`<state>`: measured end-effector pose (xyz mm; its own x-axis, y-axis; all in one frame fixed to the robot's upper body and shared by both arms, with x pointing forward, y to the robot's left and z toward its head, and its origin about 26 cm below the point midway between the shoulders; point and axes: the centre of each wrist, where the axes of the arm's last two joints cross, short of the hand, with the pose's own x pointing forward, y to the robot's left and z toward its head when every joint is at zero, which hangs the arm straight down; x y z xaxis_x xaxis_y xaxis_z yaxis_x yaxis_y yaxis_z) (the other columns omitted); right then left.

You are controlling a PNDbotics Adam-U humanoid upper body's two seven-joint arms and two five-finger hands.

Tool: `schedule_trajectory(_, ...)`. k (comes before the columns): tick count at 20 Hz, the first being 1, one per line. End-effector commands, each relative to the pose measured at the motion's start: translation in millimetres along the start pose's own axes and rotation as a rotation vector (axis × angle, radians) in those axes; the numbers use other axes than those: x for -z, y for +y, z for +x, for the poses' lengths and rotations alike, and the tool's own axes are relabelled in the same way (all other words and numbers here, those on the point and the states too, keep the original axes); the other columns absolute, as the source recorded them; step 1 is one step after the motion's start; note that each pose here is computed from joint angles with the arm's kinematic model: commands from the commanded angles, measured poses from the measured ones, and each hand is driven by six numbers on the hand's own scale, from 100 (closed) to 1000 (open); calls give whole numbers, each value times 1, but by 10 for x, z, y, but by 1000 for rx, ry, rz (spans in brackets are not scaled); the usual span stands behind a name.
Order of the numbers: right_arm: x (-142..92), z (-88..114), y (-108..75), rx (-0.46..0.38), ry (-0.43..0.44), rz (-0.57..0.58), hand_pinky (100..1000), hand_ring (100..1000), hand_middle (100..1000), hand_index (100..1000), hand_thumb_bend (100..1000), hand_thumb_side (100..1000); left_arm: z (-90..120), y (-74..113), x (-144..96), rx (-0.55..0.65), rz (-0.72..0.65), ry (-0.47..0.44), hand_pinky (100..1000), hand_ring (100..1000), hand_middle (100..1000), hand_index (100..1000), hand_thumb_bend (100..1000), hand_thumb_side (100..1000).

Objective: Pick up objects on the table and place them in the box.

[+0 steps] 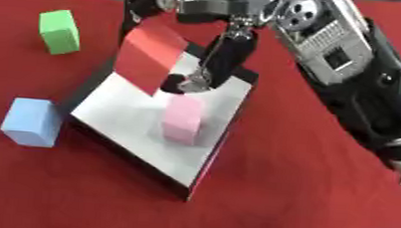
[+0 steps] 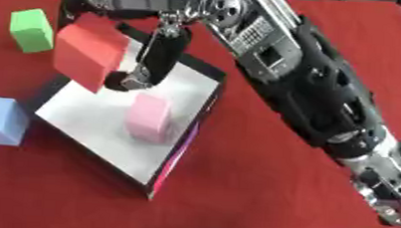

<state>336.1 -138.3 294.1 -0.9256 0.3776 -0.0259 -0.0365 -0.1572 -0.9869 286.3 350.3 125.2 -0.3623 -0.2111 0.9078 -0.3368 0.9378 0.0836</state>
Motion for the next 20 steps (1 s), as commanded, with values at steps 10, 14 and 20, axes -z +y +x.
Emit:
schedule_trajectory(10, 104, -381, 552, 27, 113, 200, 782, 711, 604, 717, 100, 100, 57, 27, 25, 13, -3, -20, 941, 662, 737, 821, 125, 797)
schedule_trajectory(14, 103, -435, 624, 13, 112, 261, 868, 847, 810, 863, 274, 100, 53, 28, 22, 13, -4, -18, 942, 662, 737, 821, 126, 797)
schedule_trajectory(20, 38, -474, 586, -7, 142, 241, 927, 904, 878, 931, 380, 474, 43, 28, 15, 14, -7, -12, 943, 662, 737, 822, 127, 800)
